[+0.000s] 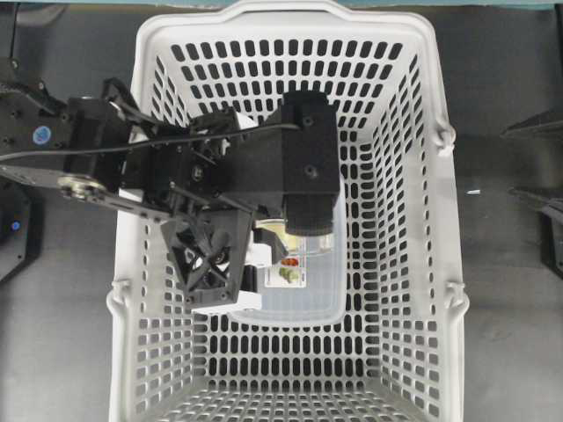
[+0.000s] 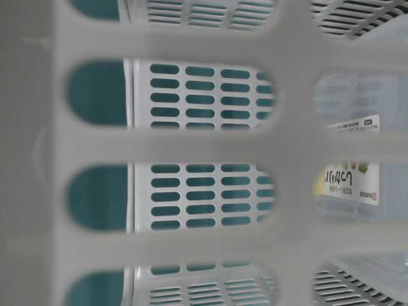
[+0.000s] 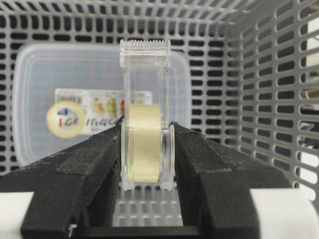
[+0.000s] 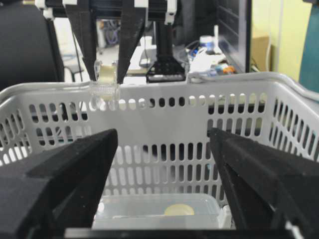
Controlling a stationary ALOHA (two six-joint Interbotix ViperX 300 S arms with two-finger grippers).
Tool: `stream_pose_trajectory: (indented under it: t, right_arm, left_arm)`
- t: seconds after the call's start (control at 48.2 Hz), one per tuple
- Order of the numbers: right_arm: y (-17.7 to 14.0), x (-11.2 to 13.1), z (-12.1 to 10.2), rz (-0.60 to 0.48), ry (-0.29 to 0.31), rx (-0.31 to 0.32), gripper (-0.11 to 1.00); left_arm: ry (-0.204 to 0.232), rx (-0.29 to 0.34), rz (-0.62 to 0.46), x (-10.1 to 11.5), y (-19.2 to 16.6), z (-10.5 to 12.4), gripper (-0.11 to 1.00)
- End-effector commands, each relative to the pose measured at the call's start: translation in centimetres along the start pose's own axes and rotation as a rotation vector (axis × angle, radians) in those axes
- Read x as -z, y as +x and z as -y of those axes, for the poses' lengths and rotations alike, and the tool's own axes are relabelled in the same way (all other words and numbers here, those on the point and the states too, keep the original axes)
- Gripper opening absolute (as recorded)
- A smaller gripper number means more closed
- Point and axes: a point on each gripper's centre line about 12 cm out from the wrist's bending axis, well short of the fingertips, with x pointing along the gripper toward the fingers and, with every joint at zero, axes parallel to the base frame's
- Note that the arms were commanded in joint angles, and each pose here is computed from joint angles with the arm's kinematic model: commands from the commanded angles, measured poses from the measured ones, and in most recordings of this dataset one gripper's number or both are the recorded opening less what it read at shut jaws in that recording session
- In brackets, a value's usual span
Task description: Pick up the tape dispenser from the shopping basket with the left arm.
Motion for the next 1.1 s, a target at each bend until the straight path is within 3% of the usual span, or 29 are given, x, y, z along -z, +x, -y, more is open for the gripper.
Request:
stream_pose_trajectory:
  t: [0.0, 1.079]
  right_arm:
    - [0.13, -0.26, -0.03, 0.006, 0.002, -0.001, 0.72]
    - [0.13, -0.11, -0.03, -0.006, 0.0, -0.001, 0.72]
  left_arm:
    - [0.001, 0.005, 0.041, -0.53, -1.45, 0.02, 0.29]
    - [0.003, 0.003, 0.031, -0.39, -1.05, 0.05, 0.29]
